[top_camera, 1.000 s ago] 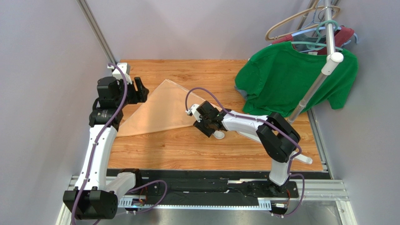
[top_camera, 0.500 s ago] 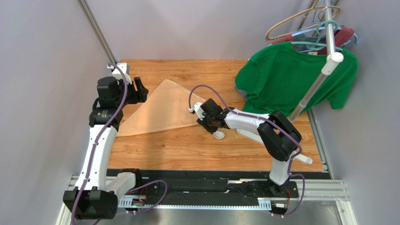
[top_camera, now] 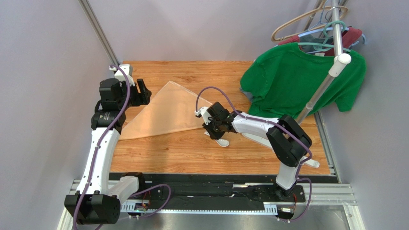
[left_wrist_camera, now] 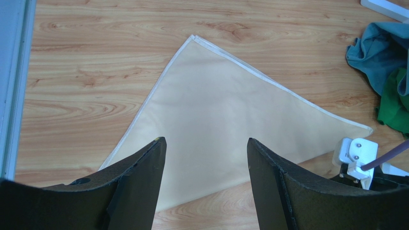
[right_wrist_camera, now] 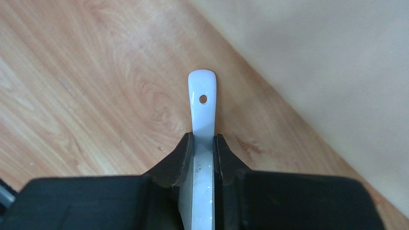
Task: Fold the napkin, place the utensils inside, and roll it up
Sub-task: Grab a utensil with the right arm, then place the utensil onto the napkin
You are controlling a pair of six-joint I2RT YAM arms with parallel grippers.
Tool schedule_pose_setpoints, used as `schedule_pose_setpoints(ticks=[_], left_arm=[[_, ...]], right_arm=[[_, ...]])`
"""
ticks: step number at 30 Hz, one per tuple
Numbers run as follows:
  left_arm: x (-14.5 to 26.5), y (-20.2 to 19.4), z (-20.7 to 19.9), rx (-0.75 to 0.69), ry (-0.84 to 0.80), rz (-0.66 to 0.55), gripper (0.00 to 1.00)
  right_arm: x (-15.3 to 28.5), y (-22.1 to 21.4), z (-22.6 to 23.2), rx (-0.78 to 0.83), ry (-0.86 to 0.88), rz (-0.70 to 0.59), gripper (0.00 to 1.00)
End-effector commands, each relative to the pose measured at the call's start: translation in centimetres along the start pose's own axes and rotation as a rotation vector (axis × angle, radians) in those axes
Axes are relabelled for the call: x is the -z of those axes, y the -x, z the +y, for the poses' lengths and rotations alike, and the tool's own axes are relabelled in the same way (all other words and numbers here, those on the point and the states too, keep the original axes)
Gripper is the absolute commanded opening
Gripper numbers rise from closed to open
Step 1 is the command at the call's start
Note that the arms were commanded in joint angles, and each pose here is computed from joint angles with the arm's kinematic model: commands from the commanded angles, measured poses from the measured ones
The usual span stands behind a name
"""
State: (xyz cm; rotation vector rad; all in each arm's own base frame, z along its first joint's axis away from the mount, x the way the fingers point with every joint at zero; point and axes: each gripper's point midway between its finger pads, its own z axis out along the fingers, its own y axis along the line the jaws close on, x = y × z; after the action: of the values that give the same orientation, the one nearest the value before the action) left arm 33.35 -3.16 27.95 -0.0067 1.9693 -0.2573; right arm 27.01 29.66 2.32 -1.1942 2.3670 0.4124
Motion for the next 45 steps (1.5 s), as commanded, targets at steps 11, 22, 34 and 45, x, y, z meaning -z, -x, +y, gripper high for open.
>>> schedule_pose_setpoints(ticks=[11, 22, 34, 45], left_arm=[[0.4, 0.6, -0.1, -0.015, -0.005, -0.016, 0.72], [0.3, 0.3, -0.2, -0.026, -0.016, -0.004, 0.72], [0.4, 0.3, 0.2, -0.026, 0.007, 0.003, 0.72], [0.4, 0.3, 0.3, -0.021, 0.011, 0.005, 0.72]], right_arm=[[3.8, 6.3, 2.9, 0.269, 0.049, -0.099, 0.00], [0.2, 14.6, 0.3, 0.571, -0.078, -0.269, 0.00], [-4.1, 18.9, 2.5, 0.733, -0.014, -0.387, 0.00], [-6.1, 19.5, 7.3, 0.782, 0.111, -0.437, 0.00]])
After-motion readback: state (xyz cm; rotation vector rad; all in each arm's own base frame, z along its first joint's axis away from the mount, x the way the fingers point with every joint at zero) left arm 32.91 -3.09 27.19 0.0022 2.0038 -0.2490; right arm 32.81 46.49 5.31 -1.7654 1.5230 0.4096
